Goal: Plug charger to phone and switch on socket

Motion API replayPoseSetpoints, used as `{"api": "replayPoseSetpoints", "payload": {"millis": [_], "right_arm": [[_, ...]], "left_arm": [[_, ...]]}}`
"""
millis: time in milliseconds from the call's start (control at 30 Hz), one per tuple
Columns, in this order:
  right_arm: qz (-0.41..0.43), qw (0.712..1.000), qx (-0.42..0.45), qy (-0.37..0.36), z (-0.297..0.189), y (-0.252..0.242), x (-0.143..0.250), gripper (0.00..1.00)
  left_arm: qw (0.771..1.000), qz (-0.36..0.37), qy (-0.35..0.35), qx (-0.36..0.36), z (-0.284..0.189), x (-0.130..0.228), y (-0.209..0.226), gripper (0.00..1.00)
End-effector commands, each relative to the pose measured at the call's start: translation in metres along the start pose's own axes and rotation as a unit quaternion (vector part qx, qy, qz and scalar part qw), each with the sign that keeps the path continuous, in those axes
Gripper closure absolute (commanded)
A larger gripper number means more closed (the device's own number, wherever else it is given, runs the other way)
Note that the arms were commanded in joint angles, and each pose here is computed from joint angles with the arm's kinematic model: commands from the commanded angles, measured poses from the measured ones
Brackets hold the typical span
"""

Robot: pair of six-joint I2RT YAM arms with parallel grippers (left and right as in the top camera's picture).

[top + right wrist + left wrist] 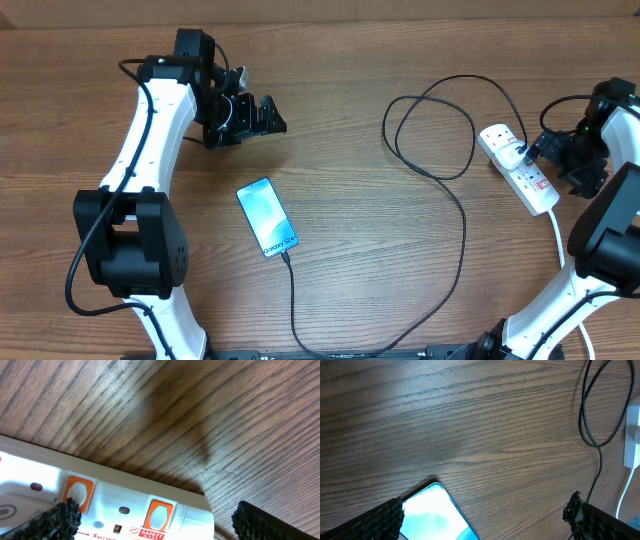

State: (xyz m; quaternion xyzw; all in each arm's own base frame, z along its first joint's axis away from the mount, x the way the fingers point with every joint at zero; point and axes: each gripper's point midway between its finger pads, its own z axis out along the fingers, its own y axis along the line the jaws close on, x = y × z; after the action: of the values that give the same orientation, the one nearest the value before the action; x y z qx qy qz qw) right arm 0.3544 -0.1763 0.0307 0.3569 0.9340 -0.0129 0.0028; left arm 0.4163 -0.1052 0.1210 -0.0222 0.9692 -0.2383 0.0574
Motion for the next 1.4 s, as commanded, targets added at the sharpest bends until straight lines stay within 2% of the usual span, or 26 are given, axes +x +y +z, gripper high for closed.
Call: {"api": "replayPoseSetpoints", "payload": {"millis": [0,900,1367], "right_arm": [[-0.014,1.000,-0.011,0.012,0.006,0.016,0.011,0.00],[-0.014,1.000,-0.016,0.021,0.024,0.016,0.021,0.00],[-0.015,0.999,-0.027,-0.021,-0.019,0.024,-0.011,0.00]], "left_arm": [[0.999,0.027,-0.021,0.002,-0.014,-0.006,-0.010,0.00],[0.999,0.026,-0.019,0.002,-0.014,-0.005,-0.010,0.00],[0.999,0.027,-0.021,0.002,-0.014,-0.006,-0.010,0.00]]}}
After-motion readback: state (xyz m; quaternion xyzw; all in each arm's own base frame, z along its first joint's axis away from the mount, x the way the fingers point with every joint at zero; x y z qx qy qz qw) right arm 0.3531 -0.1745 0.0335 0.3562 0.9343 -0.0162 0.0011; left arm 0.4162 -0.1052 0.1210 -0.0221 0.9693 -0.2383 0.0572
